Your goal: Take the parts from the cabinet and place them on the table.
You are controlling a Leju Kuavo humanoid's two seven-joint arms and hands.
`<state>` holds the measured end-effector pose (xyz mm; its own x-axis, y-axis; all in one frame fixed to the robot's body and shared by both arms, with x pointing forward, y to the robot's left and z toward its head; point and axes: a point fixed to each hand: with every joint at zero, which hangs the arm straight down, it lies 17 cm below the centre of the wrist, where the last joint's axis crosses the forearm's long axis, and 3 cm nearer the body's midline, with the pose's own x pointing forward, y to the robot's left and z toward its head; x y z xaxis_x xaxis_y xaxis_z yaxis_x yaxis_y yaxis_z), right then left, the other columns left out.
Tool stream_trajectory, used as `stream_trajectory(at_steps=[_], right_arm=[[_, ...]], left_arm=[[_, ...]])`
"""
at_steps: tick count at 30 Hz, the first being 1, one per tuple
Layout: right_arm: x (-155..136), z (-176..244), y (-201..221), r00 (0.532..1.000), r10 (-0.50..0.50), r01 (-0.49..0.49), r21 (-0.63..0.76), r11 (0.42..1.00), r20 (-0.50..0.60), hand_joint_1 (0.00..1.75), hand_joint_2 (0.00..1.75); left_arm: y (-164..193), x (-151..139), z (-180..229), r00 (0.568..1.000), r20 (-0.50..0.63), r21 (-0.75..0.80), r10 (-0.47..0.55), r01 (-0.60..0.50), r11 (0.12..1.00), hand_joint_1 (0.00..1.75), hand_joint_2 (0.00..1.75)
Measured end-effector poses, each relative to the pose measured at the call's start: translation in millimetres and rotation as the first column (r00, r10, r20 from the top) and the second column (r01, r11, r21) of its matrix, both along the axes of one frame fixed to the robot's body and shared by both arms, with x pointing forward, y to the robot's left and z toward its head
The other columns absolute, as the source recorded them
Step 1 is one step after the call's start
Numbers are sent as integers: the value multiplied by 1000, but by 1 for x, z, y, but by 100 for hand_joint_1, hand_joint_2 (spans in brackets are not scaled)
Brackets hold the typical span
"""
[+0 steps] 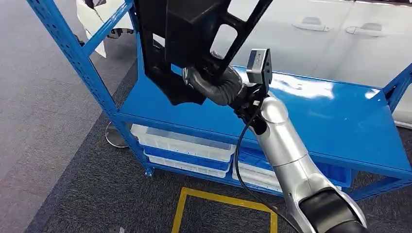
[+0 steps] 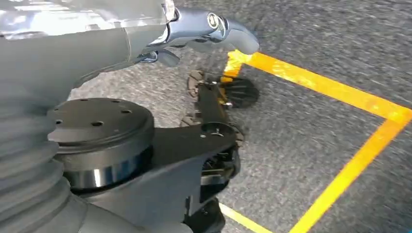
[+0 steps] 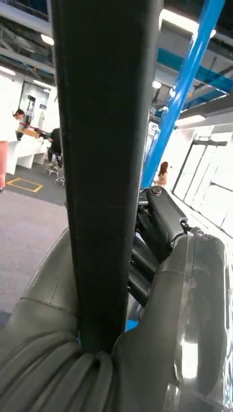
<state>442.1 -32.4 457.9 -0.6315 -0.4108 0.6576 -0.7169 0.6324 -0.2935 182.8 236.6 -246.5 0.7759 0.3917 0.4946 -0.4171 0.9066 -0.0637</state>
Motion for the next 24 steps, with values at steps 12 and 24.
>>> stream_trajectory(at_steps=[12,24], right_arm=[[-8,-3,10,999,33,-33,-5,999,3,175,175],[-9,-6,12,999,40,-40,-1,999,-2,175,175]], left_arm=[[-3,-9,-6,998,-63,-15,-7,6,1000,0,175],[-2,-15,-8,996,-91,-13,-9,8,1000,0,175]])
